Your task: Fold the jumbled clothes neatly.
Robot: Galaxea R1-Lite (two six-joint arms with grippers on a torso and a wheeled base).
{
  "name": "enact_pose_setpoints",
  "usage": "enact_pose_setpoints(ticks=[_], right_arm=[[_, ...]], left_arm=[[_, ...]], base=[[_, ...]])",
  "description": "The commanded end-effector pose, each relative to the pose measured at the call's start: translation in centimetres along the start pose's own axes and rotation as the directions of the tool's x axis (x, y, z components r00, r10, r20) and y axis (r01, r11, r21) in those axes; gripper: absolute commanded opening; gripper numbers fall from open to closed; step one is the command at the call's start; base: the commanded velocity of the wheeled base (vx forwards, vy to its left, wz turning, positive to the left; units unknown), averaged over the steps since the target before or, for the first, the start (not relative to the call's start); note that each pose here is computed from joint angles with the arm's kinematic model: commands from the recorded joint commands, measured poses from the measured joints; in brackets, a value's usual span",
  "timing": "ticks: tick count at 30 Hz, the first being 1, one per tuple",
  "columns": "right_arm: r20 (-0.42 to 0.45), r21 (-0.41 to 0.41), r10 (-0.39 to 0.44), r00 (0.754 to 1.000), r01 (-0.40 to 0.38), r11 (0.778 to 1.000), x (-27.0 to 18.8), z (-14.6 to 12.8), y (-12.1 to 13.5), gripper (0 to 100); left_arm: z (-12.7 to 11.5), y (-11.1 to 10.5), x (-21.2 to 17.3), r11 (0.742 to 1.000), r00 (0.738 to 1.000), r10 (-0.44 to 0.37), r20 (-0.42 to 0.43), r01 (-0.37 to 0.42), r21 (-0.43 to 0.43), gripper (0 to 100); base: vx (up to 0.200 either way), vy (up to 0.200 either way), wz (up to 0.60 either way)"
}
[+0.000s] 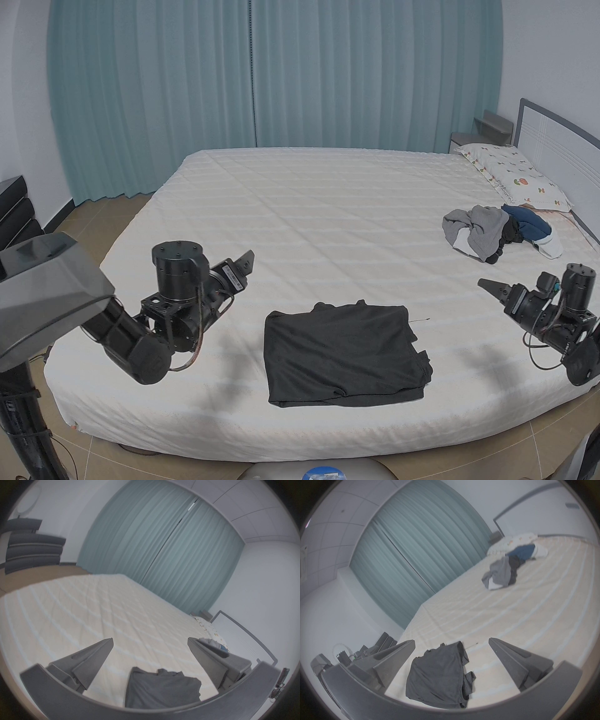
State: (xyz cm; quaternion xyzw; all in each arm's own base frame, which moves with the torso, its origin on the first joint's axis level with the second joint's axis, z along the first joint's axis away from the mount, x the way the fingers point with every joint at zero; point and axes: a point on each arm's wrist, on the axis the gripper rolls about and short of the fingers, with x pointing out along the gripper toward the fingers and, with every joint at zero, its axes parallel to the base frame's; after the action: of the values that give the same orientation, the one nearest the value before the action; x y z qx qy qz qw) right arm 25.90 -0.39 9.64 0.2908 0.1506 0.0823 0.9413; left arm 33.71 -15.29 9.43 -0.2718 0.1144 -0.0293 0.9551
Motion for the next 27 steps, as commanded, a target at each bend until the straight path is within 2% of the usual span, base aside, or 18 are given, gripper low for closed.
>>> enact_pose_setpoints(ticks=[1,4,9,16,19,20,22,27], right_arm=[[0.205,-0.153,0.059,0.977,-0.028,0.988,-8.7,1.8,2.9,100],[0.274,-0.257,0.097,0.957,-0.024,0.966,-12.4,1.2,3.9,100],[0.322,-0.352,0.122,0.939,-0.001,0.936,-16.0,-0.2,4.3,100],[0.284,-0.372,0.130,0.950,-0.015,0.928,-20.1,-2.9,4.7,100],[0.219,-0.464,0.157,0.963,-0.039,0.885,-22.4,-5.1,4.5,100],[0.213,-0.477,0.164,0.963,-0.044,0.878,-22.7,-5.4,4.4,100],[0.153,-0.535,0.189,0.970,-0.079,0.841,-24.2,-7.1,3.9,100],[0.075,-0.604,0.211,0.975,-0.124,0.787,-26.5,-9.5,2.8,100]], left_arm=[[6.1,-0.4,-6.8,0.998,0.976,-0.035,0.217,0.024,0.053,100],[8.3,-0.4,-11.3,0.996,0.959,-0.069,0.275,0.054,0.064,100],[8.9,0.7,-16.6,0.991,0.944,-0.070,0.322,0.028,0.134,100],[8.2,2.5,-22.3,0.985,0.925,-0.033,0.377,-0.034,0.168,100],[7.7,4.2,-25.3,0.979,0.912,0.003,0.411,-0.086,0.185,100],[7.7,4.4,-25.6,0.978,0.910,0.007,0.416,-0.093,0.187,100],[7.9,5.5,-27.6,0.973,0.890,0.039,0.455,-0.138,0.187,100],[8.1,7.8,-31.2,0.943,0.848,0.115,0.517,-0.256,0.212,100]], base=[[0.000,0.000,0.00],[0.000,0.000,0.00],[0.000,0.000,0.00],[0.000,0.000,0.00],[0.000,0.000,0.00],[0.000,0.000,0.00],[0.000,0.000,0.00],[0.000,0.000,0.00]])
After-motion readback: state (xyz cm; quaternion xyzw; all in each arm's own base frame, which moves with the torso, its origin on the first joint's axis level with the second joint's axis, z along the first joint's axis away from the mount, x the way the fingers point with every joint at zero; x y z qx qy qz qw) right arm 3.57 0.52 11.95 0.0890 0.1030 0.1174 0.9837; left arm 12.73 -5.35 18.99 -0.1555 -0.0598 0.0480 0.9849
